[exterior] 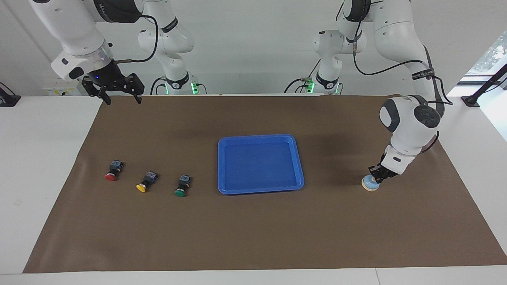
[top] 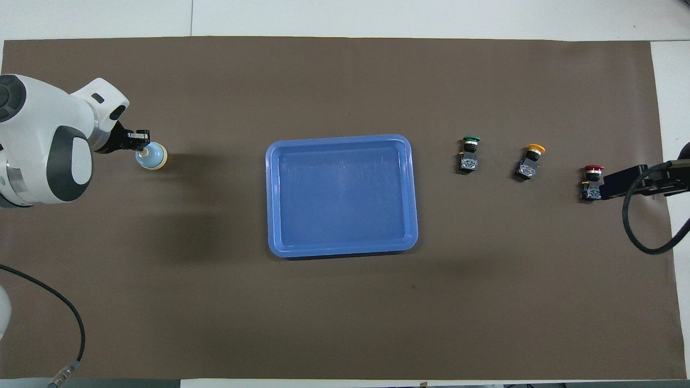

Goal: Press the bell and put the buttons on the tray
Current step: 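Press down on the white bell with the left gripper, then lift the left gripper off the bell and draw it back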

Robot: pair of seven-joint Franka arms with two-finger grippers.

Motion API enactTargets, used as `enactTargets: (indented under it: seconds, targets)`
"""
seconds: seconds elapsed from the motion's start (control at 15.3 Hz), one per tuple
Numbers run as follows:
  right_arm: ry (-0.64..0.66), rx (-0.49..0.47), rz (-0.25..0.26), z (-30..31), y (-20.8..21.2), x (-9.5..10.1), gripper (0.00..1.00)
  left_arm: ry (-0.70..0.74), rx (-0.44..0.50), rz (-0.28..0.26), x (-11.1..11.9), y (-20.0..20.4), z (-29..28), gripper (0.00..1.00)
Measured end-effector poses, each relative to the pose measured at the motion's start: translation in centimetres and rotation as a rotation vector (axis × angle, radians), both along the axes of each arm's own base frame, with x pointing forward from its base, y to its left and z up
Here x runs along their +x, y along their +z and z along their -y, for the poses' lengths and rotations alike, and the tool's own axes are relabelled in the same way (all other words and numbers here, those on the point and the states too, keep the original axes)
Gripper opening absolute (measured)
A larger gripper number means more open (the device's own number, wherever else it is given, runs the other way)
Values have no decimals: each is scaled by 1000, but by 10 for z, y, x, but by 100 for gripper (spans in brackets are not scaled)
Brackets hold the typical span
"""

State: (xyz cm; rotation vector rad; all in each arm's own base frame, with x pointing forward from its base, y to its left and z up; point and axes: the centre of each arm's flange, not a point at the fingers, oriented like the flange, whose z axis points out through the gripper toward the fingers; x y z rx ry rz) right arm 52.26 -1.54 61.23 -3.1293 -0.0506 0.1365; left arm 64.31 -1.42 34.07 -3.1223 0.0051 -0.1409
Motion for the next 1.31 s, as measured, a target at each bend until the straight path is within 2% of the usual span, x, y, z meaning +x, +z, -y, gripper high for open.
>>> enactTargets:
  seconds: [0.33,0.46,0.59,0.78,0.92,1.31]
  targets:
    - [0,0,0,0,0,0,100,4,1,68,0,-7,-4,1]
    - [0,0,0,0,0,0,100,9,2,47,0,-5,-6,1]
    - [0,0,0,0,0,0,100,16,3,-6,0,10,-10,1]
    - [0,0,0,0,0,0,100,23,-3,-41,-7,72,-13,1]
    - [0,0,0,0,0,0,100,27,-9,-39,-21,115,-16,16]
    - [0,0,0,0,0,0,100,31,-31,-19,-82,229,-20,81]
